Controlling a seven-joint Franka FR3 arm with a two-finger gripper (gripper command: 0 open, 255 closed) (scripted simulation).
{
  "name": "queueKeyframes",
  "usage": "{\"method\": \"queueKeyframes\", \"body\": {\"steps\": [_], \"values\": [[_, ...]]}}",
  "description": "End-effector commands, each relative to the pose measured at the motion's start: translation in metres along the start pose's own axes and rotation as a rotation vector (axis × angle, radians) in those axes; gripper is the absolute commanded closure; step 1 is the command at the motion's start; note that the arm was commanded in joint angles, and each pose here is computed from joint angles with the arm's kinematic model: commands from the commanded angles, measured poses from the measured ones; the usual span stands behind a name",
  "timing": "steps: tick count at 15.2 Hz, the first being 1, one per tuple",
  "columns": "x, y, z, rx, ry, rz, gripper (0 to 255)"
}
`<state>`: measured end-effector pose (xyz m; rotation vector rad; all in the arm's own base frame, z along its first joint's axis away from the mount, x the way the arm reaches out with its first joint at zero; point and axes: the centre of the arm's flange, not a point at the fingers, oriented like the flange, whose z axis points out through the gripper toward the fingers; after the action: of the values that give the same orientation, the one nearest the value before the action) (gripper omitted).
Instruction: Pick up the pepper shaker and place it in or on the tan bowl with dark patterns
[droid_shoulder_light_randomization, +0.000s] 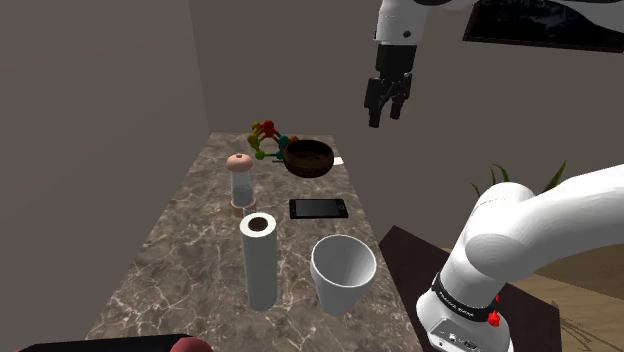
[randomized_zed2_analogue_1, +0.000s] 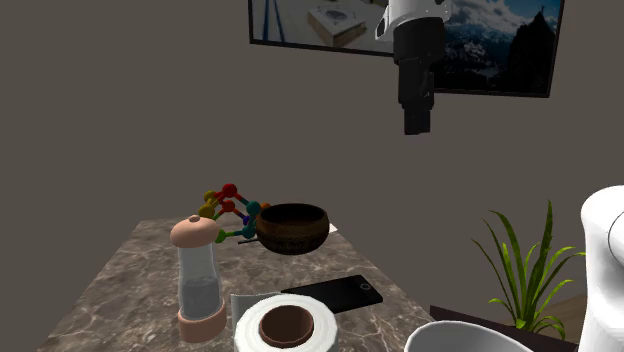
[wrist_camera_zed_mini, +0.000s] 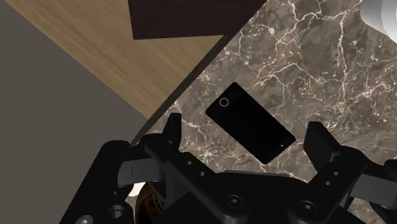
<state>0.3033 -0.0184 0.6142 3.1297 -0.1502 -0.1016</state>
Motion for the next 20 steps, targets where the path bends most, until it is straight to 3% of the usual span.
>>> {"method": "queueKeyframes", "body": {"steps": [1, 20], "values": [[0.0, 0.0, 0.0, 0.0, 0.0, 0.0, 0], [0.179, -0.142, 0.07, 0.088, 0.031, -0.028, 0]]}}
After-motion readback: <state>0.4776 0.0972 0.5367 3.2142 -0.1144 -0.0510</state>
